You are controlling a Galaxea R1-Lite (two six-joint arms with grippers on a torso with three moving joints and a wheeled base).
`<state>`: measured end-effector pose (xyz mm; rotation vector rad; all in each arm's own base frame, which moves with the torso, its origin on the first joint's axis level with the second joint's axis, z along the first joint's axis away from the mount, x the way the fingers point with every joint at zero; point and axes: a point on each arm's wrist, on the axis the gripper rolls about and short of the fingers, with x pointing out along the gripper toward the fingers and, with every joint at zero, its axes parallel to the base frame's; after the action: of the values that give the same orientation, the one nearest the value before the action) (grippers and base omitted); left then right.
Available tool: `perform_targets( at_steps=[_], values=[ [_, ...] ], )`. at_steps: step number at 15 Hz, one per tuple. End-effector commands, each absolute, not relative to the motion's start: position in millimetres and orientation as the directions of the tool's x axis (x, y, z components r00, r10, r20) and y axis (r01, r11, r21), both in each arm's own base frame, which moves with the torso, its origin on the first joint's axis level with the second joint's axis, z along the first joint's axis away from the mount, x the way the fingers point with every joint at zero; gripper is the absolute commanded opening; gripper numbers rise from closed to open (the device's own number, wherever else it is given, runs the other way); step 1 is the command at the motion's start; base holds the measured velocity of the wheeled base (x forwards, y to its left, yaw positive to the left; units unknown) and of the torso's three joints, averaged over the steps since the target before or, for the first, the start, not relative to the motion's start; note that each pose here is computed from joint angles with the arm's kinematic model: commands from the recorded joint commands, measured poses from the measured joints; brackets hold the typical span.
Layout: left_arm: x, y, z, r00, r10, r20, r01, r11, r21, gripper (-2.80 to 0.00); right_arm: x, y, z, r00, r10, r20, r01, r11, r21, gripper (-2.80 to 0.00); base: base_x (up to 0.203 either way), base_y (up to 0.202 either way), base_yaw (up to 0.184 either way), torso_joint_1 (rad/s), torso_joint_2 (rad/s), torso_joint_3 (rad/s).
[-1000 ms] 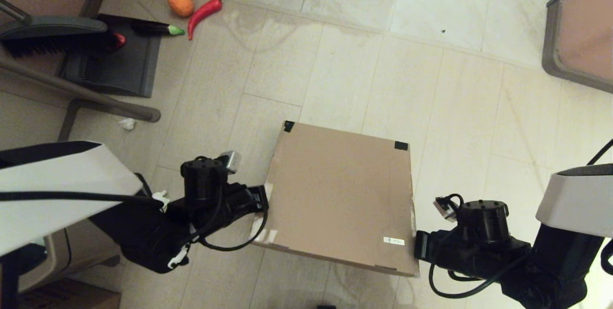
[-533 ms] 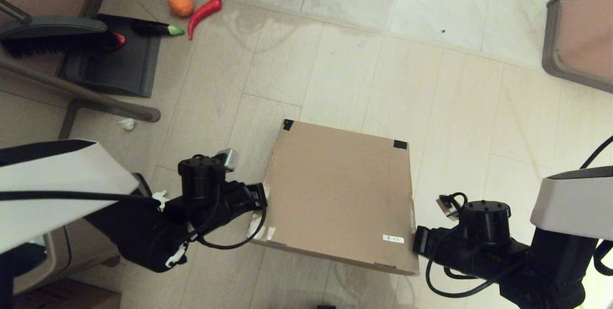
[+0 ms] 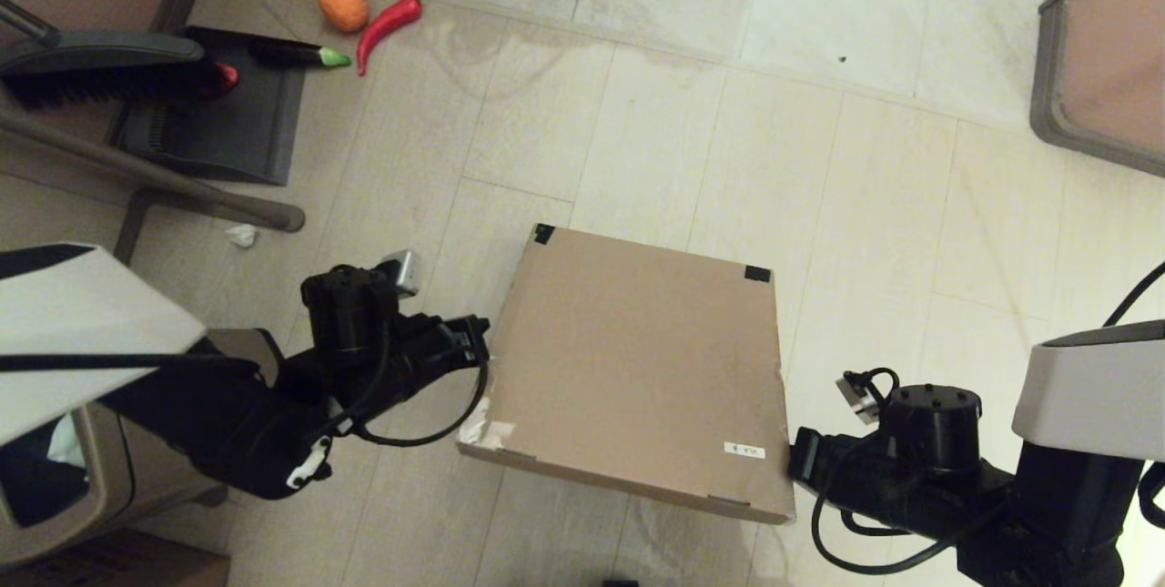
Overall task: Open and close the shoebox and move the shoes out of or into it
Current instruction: Open the shoe box
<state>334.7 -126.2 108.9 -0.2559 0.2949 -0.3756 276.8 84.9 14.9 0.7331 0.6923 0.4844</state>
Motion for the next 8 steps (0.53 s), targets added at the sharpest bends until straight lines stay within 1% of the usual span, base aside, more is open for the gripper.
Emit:
perform_targets(
  at_steps=[1,4,7,8],
  values=[
    [328.1,-119.1,139.4,0.909,-0.387,-0.154,0.330,0.895,-0.299,-2.80,277.1,86.0,18.6,0.683,0.624,-0.380,-0.163,0.637,0.753,-2.80,0.000,0.000,0.000,0.000,0.00,0.000],
    [330.4,-98.8,165.0,0.949,-0.306,-0.079,0.271,0.917,-0.294,-2.80,277.3,86.1,27.4,0.697,0.628,-0.347,-0.126,0.584,0.802,-2.80,0.000,0.000,0.000,0.000,0.00,0.000],
    [340.6,-68.0,174.4,0.980,-0.192,-0.044,0.171,0.940,-0.294,-2.80,275.8,85.8,38.8,0.709,0.634,-0.308,-0.119,0.538,0.834,-2.80,0.000,0.000,0.000,0.000,0.00,0.000],
    [343.7,-57.0,174.4,0.986,-0.158,-0.043,0.139,0.945,-0.295,-2.80,274.9,85.7,43.6,0.707,0.644,-0.292,-0.105,0.504,0.857,-2.80,0.000,0.000,0.000,0.000,0.00,0.000]
  ],
)
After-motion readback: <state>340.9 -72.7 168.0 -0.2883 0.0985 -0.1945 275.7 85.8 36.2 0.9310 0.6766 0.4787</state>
